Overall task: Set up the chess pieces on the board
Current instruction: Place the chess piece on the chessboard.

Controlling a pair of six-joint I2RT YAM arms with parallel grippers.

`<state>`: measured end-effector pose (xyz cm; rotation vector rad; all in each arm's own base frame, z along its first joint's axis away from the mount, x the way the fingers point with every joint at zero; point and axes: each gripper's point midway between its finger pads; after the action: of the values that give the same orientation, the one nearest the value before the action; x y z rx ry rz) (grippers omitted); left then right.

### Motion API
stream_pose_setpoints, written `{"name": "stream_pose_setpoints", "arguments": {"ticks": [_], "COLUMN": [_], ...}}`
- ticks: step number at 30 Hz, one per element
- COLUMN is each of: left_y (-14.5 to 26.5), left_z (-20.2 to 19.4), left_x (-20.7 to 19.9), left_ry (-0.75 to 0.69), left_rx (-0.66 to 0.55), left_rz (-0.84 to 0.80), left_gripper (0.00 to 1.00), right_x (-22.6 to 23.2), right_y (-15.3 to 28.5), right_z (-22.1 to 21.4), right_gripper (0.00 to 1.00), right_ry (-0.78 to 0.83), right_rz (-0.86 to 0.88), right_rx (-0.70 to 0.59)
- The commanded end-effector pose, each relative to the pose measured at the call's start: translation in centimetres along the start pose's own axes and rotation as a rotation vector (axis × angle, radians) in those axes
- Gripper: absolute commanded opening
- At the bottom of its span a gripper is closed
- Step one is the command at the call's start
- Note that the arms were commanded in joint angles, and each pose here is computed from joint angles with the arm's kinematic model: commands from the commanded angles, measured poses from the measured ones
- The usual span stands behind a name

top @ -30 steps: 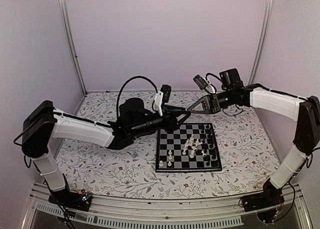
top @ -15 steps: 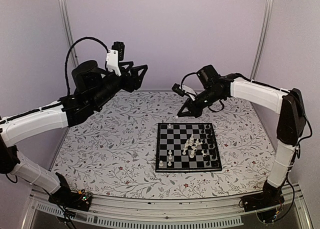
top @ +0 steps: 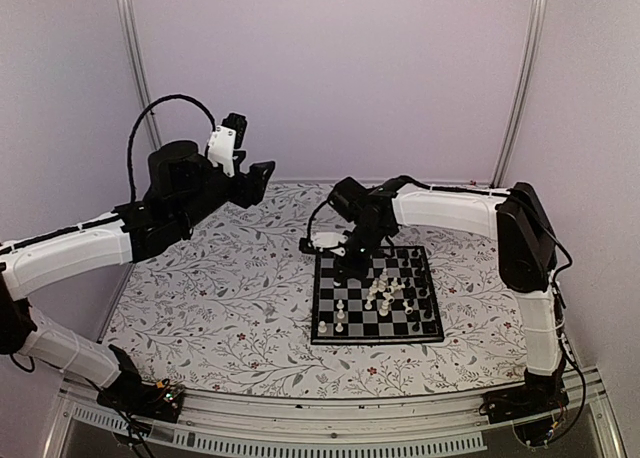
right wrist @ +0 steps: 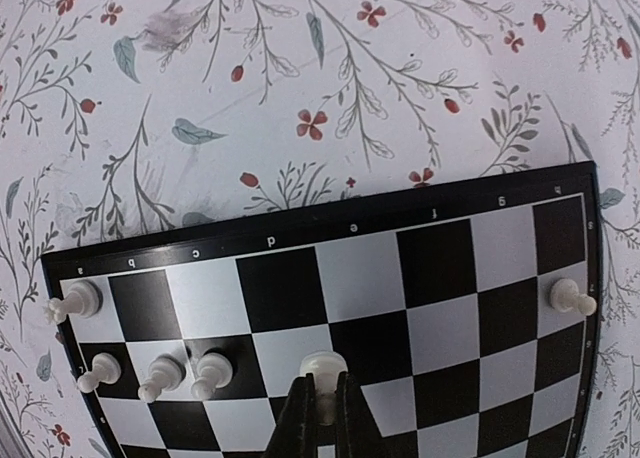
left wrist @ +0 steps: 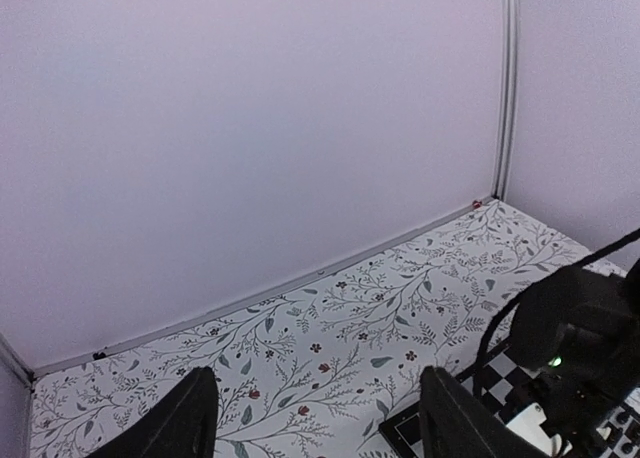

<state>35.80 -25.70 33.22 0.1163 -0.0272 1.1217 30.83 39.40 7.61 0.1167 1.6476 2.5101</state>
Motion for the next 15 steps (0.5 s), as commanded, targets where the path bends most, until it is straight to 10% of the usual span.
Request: {"name": "stream_pose_setpoints", "arguments": {"ticks": [1, 15], "left_y": [0.8, 0.6], "left_z": [1.3, 0.9], "left_x": [0.9, 0.9], "left_ry": [-0.001, -0.002], "left_rx": [-0.038, -0.025], "left_rz": [0.015, 0.021], "left_gripper": [0.7, 0.7], "right_x": [0.4, 1.8], "right_y": [-1.3, -2.5], "right_z": [-0.5, -1.5], "right_gripper": [0.0, 0.02], "right_ry": [0.036, 0.047], "right_rz": [-0.004, 0.028], "right_rx": [0.073, 0.116]}}
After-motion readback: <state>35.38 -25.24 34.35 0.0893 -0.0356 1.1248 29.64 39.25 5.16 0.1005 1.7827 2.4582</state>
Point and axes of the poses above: each gripper's point midway between its finger pads, its own y axis back along the fingers, its own x axis along the line the jaws close on, z = x × y
